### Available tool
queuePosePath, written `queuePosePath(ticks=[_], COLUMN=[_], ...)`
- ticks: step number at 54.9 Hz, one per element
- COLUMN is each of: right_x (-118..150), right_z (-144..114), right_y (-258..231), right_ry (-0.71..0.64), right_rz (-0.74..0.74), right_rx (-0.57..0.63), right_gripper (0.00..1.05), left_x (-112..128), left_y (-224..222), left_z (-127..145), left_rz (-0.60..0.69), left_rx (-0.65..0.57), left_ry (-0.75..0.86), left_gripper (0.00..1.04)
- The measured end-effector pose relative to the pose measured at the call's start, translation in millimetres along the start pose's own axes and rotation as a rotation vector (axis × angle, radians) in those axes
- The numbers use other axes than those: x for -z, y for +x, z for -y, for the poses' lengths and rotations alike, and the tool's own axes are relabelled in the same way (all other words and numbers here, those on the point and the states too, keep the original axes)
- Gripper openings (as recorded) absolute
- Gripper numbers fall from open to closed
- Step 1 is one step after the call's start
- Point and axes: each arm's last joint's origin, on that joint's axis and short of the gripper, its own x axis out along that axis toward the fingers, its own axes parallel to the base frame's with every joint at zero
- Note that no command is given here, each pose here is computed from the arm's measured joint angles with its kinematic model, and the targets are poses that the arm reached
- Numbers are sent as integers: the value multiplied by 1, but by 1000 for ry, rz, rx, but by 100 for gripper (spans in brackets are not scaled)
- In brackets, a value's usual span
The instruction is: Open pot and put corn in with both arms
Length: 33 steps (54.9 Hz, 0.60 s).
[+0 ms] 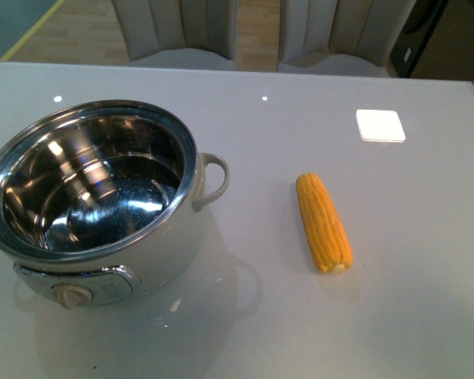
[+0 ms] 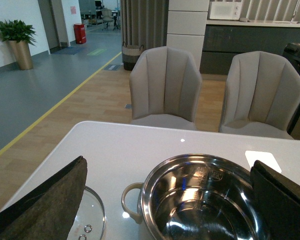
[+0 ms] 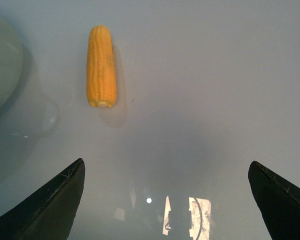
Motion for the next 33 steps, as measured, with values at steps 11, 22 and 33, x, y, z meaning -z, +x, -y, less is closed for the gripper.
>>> queuePosePath(ticks=[11,22,33], right_x=[-6,-29,-42], right_z=[-20,-41,-62], right_y=[31,70,116], right_ry=[-46,2,17], right_rz=[-60,-114,-144], right_rx=[-13,-87,-75], right_gripper=[96,96,96], left_x=[0,0,0], left_y=[0,0,0], left_z=[0,0,0], left_rz=[0,0,0], left_rx=[0,0,0], left_ry=[0,0,0], left_gripper=[98,98,98])
